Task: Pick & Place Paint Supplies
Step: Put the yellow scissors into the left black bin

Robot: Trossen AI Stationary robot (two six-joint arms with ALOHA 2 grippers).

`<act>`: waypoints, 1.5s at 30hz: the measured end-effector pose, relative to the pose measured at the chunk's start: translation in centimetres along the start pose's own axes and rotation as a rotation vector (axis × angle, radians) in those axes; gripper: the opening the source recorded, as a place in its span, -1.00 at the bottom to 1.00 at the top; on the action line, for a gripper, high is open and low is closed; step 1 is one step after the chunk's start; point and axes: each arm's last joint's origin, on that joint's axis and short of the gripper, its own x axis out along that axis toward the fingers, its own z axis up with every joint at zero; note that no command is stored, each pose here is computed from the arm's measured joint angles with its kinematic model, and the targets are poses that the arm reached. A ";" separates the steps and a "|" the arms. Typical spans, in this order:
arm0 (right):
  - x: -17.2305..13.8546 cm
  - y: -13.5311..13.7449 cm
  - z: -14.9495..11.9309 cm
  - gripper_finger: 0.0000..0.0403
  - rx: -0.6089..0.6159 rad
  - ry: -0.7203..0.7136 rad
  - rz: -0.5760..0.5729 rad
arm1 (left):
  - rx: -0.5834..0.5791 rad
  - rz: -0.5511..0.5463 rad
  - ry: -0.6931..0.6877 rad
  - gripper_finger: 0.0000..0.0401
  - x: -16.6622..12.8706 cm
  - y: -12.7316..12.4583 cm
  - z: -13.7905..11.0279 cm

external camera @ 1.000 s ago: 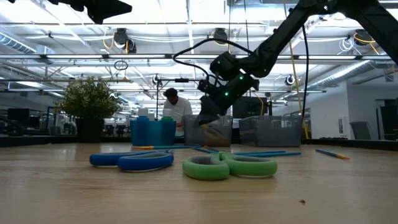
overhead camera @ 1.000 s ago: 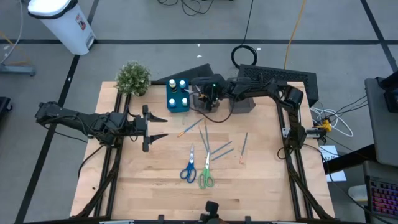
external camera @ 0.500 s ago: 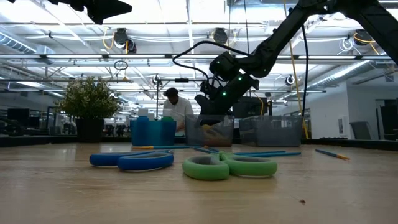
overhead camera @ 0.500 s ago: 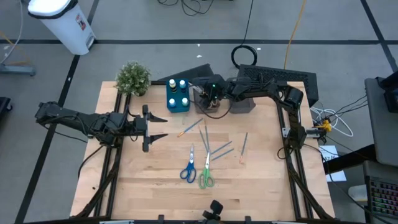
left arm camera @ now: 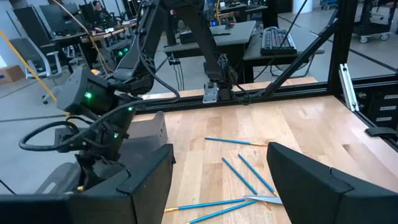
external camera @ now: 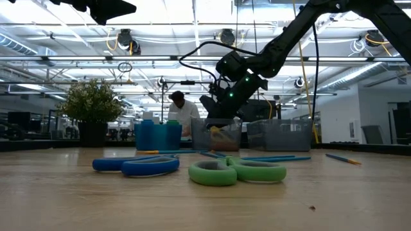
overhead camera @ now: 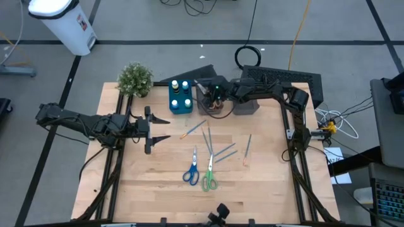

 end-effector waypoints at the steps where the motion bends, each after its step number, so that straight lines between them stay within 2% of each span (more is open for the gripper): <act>1: 0.0 0.1 -0.1 -0.48 -0.001 0.008 -0.001 | 0.000 0.000 0.000 0.34 0.0 0.0 0.0; 5: 0.0 0.5 -0.4 -0.49 -0.004 0.035 -0.001 | 0.000 0.000 0.000 0.34 0.0 0.0 0.0; 10: -0.1 0.9 -0.5 -0.44 0.007 0.023 -0.064 | -0.002 0.000 0.000 0.34 0.0 0.0 0.0; 17: -0.1 1.1 -0.6 -0.46 0.025 0.026 -0.060 | -0.005 -0.001 0.006 0.34 0.0 0.0 -0.1; 26: -0.1 1.1 -0.6 -0.14 0.053 0.006 -0.135 | -0.009 -0.001 0.008 0.34 0.0 0.0 -0.1; 36: -0.1 1.2 -0.6 0.04 0.011 0.004 -0.124 | -0.005 -0.003 0.022 0.34 0.0 0.0 -0.2; 41: -0.2 1.3 -0.3 0.04 -0.007 -0.014 -0.116 | -0.002 -0.002 0.022 0.34 0.0 0.0 -0.2; 45: -0.3 1.6 0.9 -0.03 -0.019 -0.034 -0.045 | -0.001 -0.002 0.021 0.34 0.0 0.0 -0.2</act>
